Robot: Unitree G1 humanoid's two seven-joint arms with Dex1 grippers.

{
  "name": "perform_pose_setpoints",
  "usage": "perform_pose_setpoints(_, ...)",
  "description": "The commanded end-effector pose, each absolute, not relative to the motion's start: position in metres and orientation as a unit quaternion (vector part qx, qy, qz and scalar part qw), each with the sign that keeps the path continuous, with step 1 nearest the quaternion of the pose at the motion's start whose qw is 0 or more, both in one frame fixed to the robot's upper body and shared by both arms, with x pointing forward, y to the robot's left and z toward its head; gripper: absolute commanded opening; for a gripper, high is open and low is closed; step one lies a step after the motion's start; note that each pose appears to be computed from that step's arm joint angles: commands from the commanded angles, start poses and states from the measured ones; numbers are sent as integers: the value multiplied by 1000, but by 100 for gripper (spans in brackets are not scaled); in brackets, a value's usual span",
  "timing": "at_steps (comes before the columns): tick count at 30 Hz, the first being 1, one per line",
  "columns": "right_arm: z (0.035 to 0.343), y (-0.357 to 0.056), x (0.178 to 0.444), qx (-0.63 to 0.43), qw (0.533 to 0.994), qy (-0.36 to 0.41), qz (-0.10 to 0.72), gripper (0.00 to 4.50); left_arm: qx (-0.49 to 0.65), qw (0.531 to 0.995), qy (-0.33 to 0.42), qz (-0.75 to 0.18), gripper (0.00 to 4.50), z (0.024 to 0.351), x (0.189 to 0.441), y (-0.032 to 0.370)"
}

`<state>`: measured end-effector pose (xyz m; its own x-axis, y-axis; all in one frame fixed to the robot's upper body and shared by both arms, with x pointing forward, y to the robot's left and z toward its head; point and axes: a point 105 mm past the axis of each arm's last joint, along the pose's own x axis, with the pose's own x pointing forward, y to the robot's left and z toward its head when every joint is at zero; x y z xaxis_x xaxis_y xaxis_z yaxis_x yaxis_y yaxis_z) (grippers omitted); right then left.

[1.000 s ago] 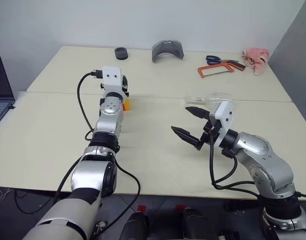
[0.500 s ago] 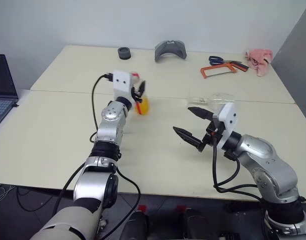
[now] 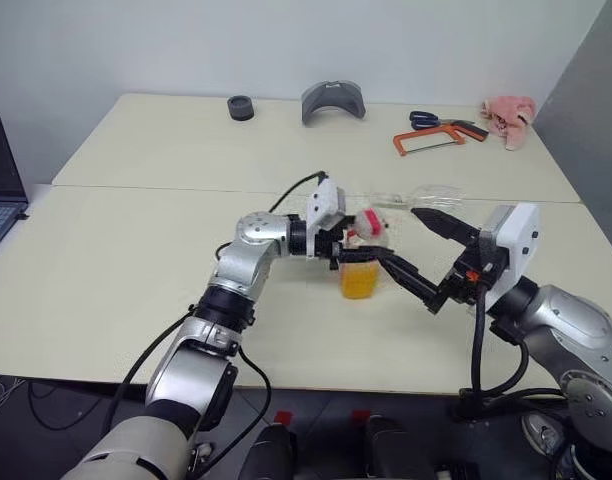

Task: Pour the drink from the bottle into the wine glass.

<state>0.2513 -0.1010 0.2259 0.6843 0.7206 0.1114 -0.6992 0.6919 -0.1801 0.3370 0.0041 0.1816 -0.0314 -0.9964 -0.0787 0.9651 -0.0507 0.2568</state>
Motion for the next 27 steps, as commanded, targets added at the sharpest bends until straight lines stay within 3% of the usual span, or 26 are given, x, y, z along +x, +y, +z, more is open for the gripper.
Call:
perform_pose_setpoints(1, 236, -93, 250, -69, 917, -105, 378, 450, 145, 640, -114, -746, 217, 201, 324, -9)
perform_pose_setpoints(7, 233, -86, 261, -79, 920, -97, 371, 450, 160, 624, -121, -755, 217, 194, 320, -14)
perform_pose_setpoints(14, 225, -89, 267, -82, 921, -82, 371, 450, 164, 636, -127, -743, 217, 192, 324, -11)
perform_pose_setpoints(17, 223, -91, 268, -80, 922, -80, 370, 387, 165, 641, -128, -738, 217, 192, 325, -10)
perform_pose_setpoints(23, 222, -87, 267, -85, 910, -83, 398, 185, 166, 647, -130, -733, 217, 192, 326, -8)
perform_pose_setpoints(27, 221, -83, 265, -152, 863, -79, 475, 186, 166, 645, -131, -734, 217, 192, 326, -8)
